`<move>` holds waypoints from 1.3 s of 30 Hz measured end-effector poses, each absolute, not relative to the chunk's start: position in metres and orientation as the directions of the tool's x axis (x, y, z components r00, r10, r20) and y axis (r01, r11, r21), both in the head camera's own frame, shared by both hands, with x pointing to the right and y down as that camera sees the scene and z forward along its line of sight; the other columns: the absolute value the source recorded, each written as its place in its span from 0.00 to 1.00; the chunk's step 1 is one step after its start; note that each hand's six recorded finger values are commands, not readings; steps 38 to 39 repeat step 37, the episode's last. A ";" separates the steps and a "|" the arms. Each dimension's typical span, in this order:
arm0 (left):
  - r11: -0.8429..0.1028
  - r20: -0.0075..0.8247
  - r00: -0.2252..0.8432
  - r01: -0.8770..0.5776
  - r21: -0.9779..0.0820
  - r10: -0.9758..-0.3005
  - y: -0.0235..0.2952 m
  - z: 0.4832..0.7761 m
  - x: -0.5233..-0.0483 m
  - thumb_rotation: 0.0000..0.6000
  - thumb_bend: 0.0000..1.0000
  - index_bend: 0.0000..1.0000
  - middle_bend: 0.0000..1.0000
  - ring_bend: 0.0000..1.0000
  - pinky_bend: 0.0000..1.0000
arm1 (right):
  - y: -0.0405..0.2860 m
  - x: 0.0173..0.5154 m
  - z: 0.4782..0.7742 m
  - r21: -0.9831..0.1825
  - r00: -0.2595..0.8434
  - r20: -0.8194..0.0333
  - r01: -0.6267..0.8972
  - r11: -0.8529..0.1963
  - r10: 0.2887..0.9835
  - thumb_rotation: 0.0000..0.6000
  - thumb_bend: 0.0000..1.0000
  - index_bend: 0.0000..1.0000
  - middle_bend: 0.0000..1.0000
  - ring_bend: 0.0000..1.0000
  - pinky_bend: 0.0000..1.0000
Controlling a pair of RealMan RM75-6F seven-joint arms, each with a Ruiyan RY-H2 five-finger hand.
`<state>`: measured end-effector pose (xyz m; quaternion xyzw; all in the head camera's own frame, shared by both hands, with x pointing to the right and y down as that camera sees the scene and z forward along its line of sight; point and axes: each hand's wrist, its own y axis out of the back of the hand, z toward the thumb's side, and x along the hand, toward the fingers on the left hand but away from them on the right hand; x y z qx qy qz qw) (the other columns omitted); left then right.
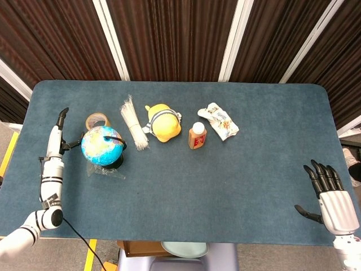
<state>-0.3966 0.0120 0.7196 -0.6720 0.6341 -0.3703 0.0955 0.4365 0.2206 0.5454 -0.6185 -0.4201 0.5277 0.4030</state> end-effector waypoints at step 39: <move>-0.568 0.527 0.264 -0.109 -0.816 -0.808 0.213 0.609 -0.414 1.00 0.39 0.00 0.00 0.00 0.00 | 0.231 0.422 0.560 -0.906 0.149 -0.402 0.076 -0.416 0.904 1.00 0.18 0.00 0.00 0.00 0.00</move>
